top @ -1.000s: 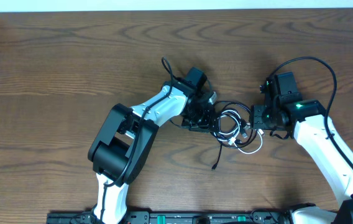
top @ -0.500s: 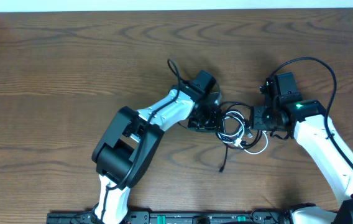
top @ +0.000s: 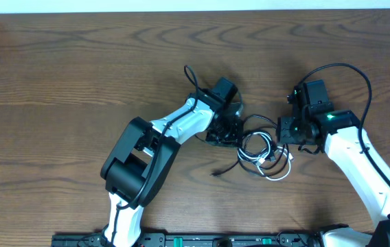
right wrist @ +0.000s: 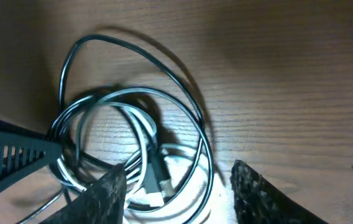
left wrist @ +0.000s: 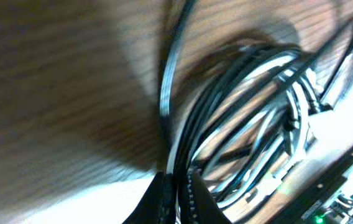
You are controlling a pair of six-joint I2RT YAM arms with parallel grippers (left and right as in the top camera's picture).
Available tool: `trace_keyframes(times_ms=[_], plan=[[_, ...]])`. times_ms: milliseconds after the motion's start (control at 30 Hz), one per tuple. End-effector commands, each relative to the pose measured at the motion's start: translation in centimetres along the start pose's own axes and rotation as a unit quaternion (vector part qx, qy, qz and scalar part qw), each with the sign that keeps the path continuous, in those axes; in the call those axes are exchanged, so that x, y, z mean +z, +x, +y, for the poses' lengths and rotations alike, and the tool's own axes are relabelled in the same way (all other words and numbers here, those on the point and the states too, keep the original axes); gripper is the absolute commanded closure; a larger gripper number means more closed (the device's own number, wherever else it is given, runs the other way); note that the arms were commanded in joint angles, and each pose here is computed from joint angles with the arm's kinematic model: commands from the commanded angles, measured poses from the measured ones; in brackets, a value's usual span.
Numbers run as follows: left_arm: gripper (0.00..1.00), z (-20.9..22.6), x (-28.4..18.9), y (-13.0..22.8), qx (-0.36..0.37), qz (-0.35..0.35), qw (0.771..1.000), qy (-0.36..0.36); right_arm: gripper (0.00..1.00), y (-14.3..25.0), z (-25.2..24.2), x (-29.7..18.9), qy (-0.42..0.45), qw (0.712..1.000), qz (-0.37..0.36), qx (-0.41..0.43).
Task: Untangle cables
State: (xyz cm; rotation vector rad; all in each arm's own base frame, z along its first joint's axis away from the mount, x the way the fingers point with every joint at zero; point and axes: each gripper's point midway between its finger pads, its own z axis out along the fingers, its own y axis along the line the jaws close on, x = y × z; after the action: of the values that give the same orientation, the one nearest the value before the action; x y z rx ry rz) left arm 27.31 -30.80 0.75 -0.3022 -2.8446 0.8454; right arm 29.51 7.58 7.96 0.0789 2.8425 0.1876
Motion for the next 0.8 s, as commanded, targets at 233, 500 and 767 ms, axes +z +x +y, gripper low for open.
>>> trace_keyframes(times_ms=[233, 500, 767], plan=[[0.92, -1.8, -6.0, 0.4, 0.096, -0.05, 0.994, -0.007, 0.54, -1.1, 2.5, 0.2, -0.066, 0.998, -0.015, -0.003], [0.92, -5.2, -8.3, 1.5, 0.119, -0.056, 0.99, 0.059, 0.53, -0.3, 5.5, 1.0, -0.153, 0.986, 0.013, -0.062], [0.92, -6.0, -8.4, 2.0, 0.13, -0.044, 0.987, 0.085, 0.53, -0.1, 6.6, 2.4, -0.188, 0.978, 0.027, -0.085]])
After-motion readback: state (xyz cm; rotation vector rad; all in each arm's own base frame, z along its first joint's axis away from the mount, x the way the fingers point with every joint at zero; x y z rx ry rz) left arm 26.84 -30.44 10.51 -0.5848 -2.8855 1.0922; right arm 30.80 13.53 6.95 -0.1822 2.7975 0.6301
